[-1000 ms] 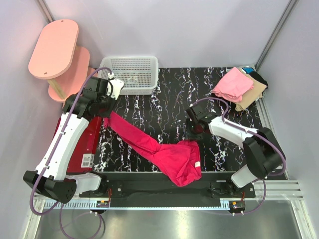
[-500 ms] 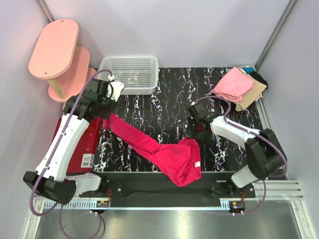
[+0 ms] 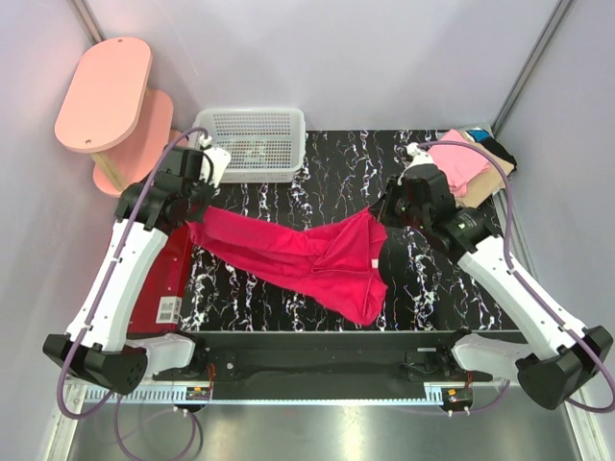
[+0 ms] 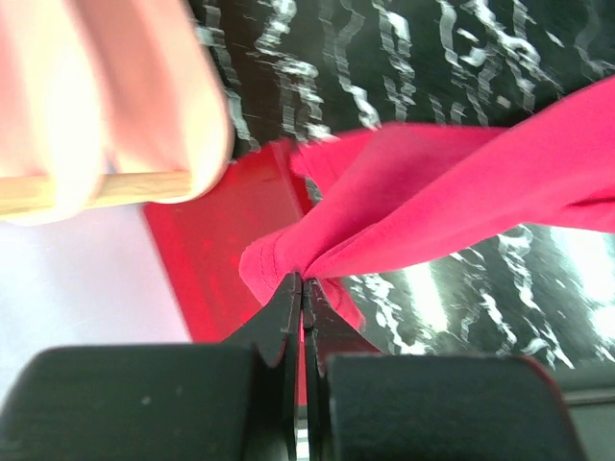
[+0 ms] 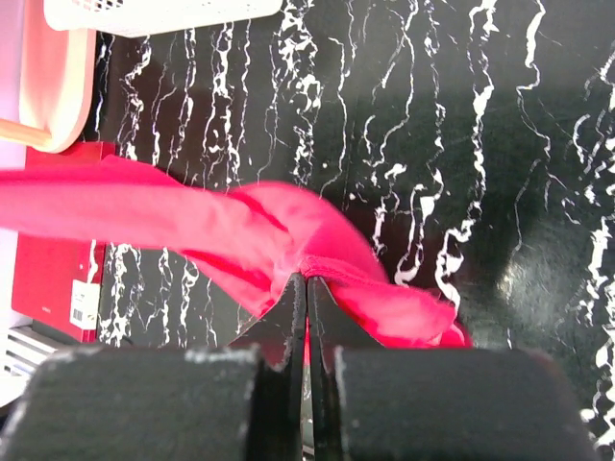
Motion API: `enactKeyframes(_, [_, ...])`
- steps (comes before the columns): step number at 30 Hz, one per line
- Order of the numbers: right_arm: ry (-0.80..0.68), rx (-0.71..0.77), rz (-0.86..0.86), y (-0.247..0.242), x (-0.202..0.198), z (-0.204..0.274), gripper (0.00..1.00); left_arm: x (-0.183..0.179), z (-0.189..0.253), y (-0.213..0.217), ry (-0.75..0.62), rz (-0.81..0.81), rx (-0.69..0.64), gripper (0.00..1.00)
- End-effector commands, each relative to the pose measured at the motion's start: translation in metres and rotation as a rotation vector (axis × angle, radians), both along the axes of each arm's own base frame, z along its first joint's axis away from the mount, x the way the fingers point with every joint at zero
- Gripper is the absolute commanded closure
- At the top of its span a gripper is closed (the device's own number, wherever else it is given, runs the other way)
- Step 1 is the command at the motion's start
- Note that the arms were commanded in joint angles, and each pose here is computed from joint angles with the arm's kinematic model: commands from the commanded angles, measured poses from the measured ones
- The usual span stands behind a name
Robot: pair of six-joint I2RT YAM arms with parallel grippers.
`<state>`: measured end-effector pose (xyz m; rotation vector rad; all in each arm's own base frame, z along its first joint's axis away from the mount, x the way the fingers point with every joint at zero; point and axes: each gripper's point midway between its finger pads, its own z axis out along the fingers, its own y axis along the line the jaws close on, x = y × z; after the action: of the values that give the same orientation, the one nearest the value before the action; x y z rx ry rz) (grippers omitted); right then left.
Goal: Fold and stack the t-shirts
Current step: Flatten out the tshirt
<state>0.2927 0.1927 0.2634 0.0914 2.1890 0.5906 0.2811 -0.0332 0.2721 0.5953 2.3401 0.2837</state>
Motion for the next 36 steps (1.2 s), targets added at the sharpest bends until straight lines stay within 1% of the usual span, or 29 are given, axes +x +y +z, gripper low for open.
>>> enactKeyframes(1, [-0.027, -0.024, -0.042, -0.019, -0.01, 0.016, 1.0, 0.016, 0.064, 0.035, -0.218, 0.121, 0.066, 1.0])
enactKeyframes(3, [-0.041, -0.027, -0.055, -0.025, -0.014, 0.023, 1.0, 0.015, 0.086, 0.052, -0.276, 0.183, 0.089, 1.0])
enactKeyframes(6, [-0.07, -0.02, -0.072, -0.037, -0.027, 0.036, 1.0, 0.007, 0.115, 0.07, -0.348, 0.23, 0.111, 1.0])
enactKeyframes(10, [-0.136, 0.003, -0.084, -0.053, -0.046, 0.061, 1.0, -0.012, 0.141, 0.077, -0.408, 0.24, 0.112, 1.0])
enactKeyframes(16, [-0.346, 0.06, -0.098, -0.084, -0.082, 0.119, 1.0, -0.04, 0.159, 0.075, -0.441, 0.224, 0.059, 1.0])
enactKeyframes(19, [-0.473, 0.122, -0.104, -0.099, -0.105, 0.155, 1.0, -0.057, 0.172, 0.066, -0.454, 0.178, -0.001, 1.0])
enactKeyframes(20, [-0.518, 0.145, -0.106, -0.104, -0.113, 0.169, 1.0, -0.068, 0.181, 0.06, -0.46, 0.139, -0.036, 1.0])
enactKeyframes(24, [-0.672, 0.245, -0.063, -0.116, -0.151, 0.215, 1.0, -0.097, 0.199, 0.047, -0.479, 0.053, -0.112, 1.0])
enactKeyframes(25, [-0.709, 0.278, -0.052, -0.12, -0.163, 0.227, 1.0, -0.104, 0.2, 0.044, -0.476, 0.036, -0.124, 1.0])
enactKeyframes(26, [-0.722, 0.295, -0.045, -0.121, -0.168, 0.231, 1.0, -0.112, 0.194, 0.038, -0.446, 0.001, -0.143, 1.0])
enactKeyframes(28, [-0.742, 0.333, -0.014, -0.12, -0.18, 0.238, 1.0, -0.126, 0.186, 0.032, -0.42, -0.043, -0.167, 1.0])
enactKeyframes(30, [-0.745, 0.354, -0.001, -0.12, -0.186, 0.24, 1.0, -0.137, 0.168, 0.026, -0.374, -0.08, -0.182, 1.0])
enactKeyframes(32, [-0.745, 0.353, -0.02, -0.123, -0.185, 0.239, 1.0, -0.139, 0.147, 0.024, -0.321, -0.101, -0.174, 1.0])
enactKeyframes(34, [-0.722, 0.333, -0.051, -0.124, -0.175, 0.232, 1.0, -0.135, 0.132, 0.023, -0.286, -0.11, -0.163, 1.0])
enactKeyframes(36, [-0.698, 0.309, -0.109, -0.128, -0.161, 0.225, 1.0, -0.123, 0.111, 0.023, -0.252, -0.109, -0.136, 1.0])
